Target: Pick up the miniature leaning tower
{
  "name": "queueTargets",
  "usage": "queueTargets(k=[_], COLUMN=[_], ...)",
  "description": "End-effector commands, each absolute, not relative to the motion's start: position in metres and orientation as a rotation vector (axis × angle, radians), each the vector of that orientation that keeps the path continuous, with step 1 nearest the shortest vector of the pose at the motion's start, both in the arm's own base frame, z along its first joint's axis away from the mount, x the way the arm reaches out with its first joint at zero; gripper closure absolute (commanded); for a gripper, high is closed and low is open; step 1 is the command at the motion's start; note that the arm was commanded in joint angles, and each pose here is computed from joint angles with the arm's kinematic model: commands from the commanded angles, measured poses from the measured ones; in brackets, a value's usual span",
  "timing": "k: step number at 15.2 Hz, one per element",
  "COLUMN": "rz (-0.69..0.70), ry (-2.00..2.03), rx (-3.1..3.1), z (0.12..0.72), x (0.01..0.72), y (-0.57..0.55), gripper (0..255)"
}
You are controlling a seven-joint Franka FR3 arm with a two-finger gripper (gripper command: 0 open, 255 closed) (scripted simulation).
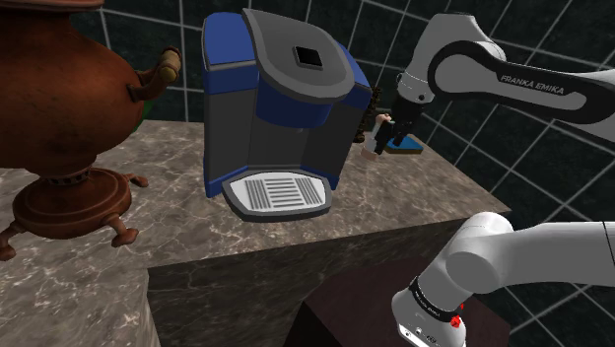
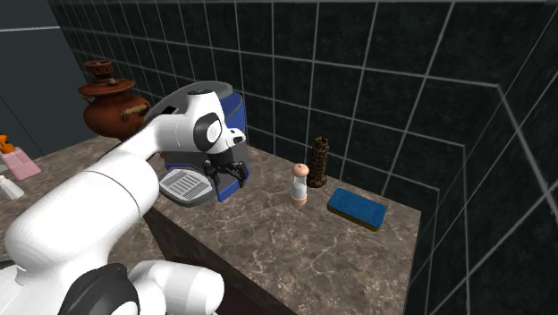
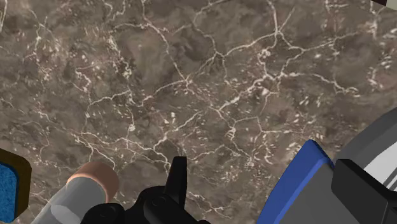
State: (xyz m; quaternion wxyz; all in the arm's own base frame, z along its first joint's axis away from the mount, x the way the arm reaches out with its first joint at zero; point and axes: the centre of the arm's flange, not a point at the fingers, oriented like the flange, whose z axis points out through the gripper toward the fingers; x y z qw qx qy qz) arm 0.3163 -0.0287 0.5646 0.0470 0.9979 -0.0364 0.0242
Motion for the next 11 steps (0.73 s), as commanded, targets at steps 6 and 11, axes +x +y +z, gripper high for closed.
queueTargets(k=[6,11], rz=[0.089,0.105], ry=[-0.124,-0.137], rx=[3.056,3.067], z=[0.577,0.589], x=[0.356,0.395], y=[-0.08,-0.133], gripper=[0,0])
